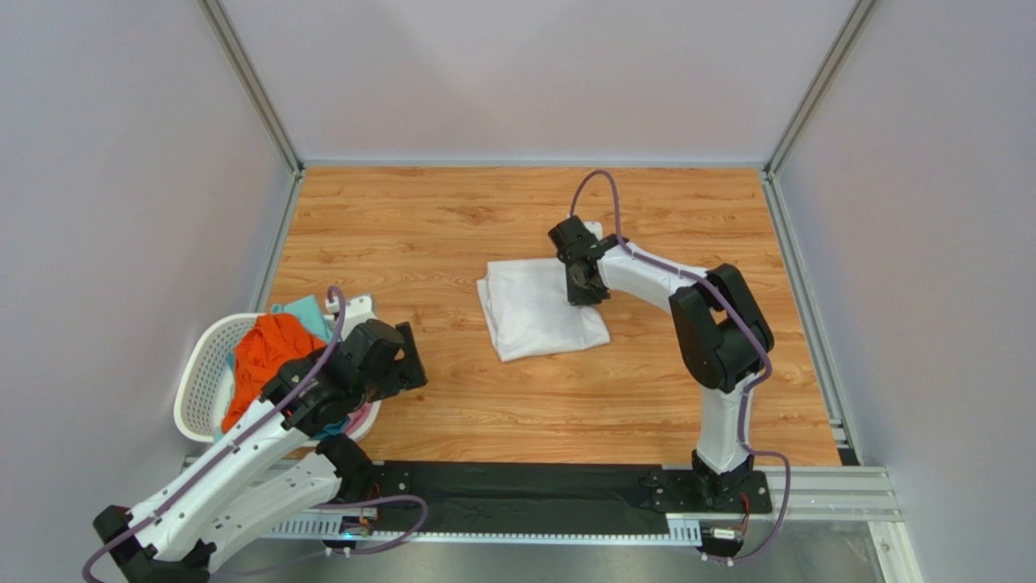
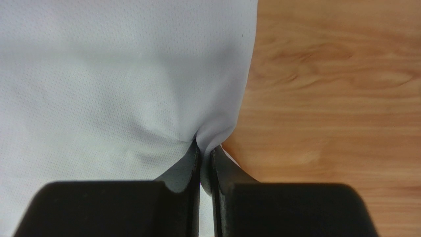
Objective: Fold and stack the t-shirts
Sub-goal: Neatly place the folded tshirt to the corner
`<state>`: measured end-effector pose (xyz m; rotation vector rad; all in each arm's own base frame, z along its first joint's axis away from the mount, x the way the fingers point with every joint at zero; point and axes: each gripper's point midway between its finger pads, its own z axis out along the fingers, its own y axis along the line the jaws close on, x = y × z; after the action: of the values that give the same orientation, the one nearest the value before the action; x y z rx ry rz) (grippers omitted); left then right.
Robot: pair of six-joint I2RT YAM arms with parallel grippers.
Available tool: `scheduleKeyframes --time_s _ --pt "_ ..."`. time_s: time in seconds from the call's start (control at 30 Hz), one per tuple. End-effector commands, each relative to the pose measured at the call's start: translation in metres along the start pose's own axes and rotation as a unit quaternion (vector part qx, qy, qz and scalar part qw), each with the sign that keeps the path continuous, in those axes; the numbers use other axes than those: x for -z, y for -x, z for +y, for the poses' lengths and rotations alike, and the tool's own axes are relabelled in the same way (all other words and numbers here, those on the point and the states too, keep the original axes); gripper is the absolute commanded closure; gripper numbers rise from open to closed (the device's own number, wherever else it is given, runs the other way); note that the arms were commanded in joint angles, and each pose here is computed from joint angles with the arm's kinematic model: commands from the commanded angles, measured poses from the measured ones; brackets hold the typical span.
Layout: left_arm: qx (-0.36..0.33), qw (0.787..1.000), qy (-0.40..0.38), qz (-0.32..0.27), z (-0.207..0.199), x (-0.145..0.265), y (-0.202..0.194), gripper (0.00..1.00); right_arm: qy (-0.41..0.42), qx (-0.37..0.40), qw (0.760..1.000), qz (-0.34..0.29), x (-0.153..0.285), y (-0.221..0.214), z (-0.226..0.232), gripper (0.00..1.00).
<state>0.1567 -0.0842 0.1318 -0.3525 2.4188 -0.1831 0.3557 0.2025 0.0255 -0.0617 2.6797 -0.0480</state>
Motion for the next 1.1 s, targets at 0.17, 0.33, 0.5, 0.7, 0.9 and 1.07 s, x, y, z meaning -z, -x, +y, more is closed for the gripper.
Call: scheduleKeyframes --time_s 0.17,0.33,0.5,0.7,0.9,1.07 --pt "0.0 1.0 0.02 -0.017 0.009 -0.001 0.004 0.0 -0.097 0.004 0.995 -0.014 -0.034 0.086 -0.111 1.0" --pt "0.003 1.0 0.021 -0.023 0.01 0.0 0.007 0.0 -0.118 -0.018 0.993 -0.013 -0.05 0.117 -0.178 1.0" --pt "0.008 0.999 0.017 -0.034 0.01 0.005 0.012 0.0 -0.159 0.013 0.987 -0.034 -0.059 0.161 -0.243 1.0" --pt "0.026 0.998 0.025 -0.056 0.019 0.009 0.017 0.0 -0.206 -0.004 0.978 -0.024 -0.075 0.173 -0.329 0.99" --pt "0.046 0.996 0.029 -0.075 0.027 0.015 0.021 0.0 -0.249 0.001 0.968 -0.045 -0.079 0.196 -0.38 0.97" --pt "0.062 0.993 0.029 -0.095 0.033 0.02 0.027 0.0 -0.269 0.002 0.962 -0.053 -0.08 0.201 -0.402 0.95"
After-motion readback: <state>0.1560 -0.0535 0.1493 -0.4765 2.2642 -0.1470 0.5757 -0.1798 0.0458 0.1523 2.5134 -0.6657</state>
